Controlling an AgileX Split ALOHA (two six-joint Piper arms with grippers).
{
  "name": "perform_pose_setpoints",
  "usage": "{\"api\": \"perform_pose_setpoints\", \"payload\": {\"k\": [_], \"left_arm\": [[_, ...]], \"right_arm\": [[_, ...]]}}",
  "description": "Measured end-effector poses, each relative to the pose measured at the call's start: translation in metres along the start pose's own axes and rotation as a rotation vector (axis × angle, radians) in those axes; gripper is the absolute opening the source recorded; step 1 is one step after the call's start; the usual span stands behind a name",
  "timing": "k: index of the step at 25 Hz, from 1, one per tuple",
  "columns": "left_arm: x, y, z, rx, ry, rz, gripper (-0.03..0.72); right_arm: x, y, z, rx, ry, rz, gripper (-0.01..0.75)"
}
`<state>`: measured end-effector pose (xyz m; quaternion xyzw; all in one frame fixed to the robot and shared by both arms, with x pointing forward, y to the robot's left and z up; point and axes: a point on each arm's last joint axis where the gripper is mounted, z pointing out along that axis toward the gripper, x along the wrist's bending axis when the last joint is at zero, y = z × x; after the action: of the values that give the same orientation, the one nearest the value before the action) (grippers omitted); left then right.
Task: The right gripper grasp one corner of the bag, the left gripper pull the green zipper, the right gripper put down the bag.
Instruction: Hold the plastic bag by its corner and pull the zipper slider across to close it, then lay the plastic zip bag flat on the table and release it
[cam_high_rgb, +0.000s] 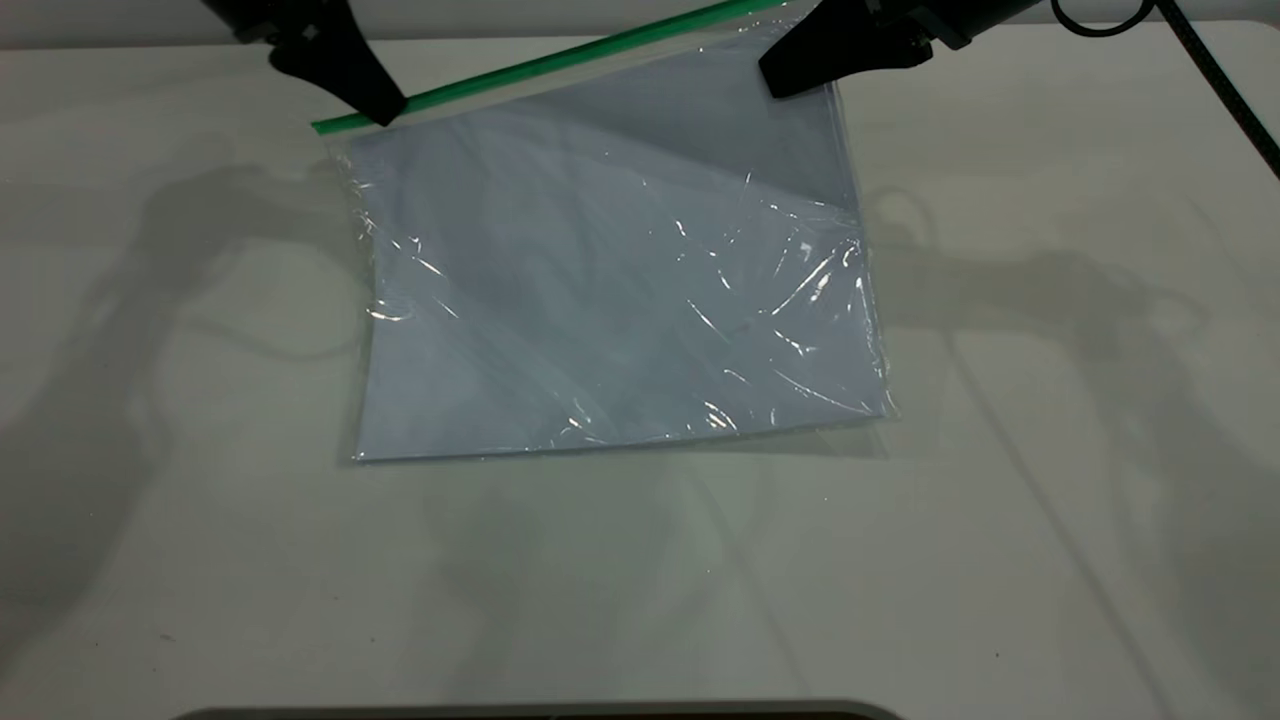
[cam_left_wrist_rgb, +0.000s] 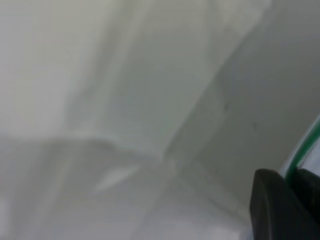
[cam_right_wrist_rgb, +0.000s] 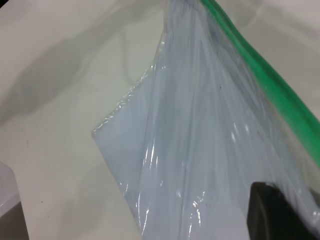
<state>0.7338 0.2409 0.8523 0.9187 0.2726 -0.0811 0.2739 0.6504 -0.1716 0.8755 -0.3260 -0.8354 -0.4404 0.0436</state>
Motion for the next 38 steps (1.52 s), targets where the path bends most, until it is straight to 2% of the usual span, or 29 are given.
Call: {"api": "perform_pose_setpoints", "payload": {"k": [11, 14, 16, 19, 22, 24, 27, 30, 34, 36, 38], "left_arm": [[0.01, -0.014, -0.008, 0.029, 0.027, -0.033, 0.091], [0.01, -0.01, -0.008, -0.013, 0.023, -0.057, 0.117], [0.009, -0.004, -0.012, -0.076, 0.024, -0.079, 0.158], [0.002, 0.014, -0.03, -0.174, 0.023, -0.088, 0.273], [-0.018, 0.04, -0.054, -0.26, 0.006, -0.058, 0.384], [-0.034, 0.056, -0.065, -0.293, -0.033, -0.03, 0.423], [-0.06, 0.076, -0.075, -0.308, -0.102, -0.003, 0.439], [-0.084, 0.095, -0.082, -0.307, -0.121, 0.013, 0.443], [-0.114, 0.116, -0.104, -0.308, -0.089, 0.081, 0.442], [-0.127, 0.122, -0.121, -0.307, -0.057, 0.092, 0.443], [-0.14, 0.125, -0.143, -0.303, -0.01, 0.092, 0.443]], "right_arm": [[-0.002, -0.001, -0.001, 0.002, -0.009, 0.0, 0.036], [-0.003, -0.002, -0.002, 0.009, -0.015, -0.006, 0.036], [-0.005, -0.003, -0.002, 0.021, -0.026, -0.012, 0.036], [-0.014, -0.012, 0.003, 0.044, -0.079, 0.004, 0.036], [-0.026, -0.023, 0.011, 0.052, -0.149, 0.051, 0.046], [-0.033, -0.032, 0.018, 0.056, -0.18, 0.092, 0.066], [-0.039, -0.041, 0.024, 0.07, -0.216, 0.121, 0.15], [-0.045, -0.044, 0.021, 0.118, -0.288, 0.067, 0.331], [-0.045, -0.028, 0.0, 0.161, -0.401, -0.007, 0.558], [-0.038, -0.011, -0.018, 0.156, -0.431, 0.0, 0.621], [-0.025, 0.007, -0.038, 0.166, -0.433, -0.003, 0.642]]}}
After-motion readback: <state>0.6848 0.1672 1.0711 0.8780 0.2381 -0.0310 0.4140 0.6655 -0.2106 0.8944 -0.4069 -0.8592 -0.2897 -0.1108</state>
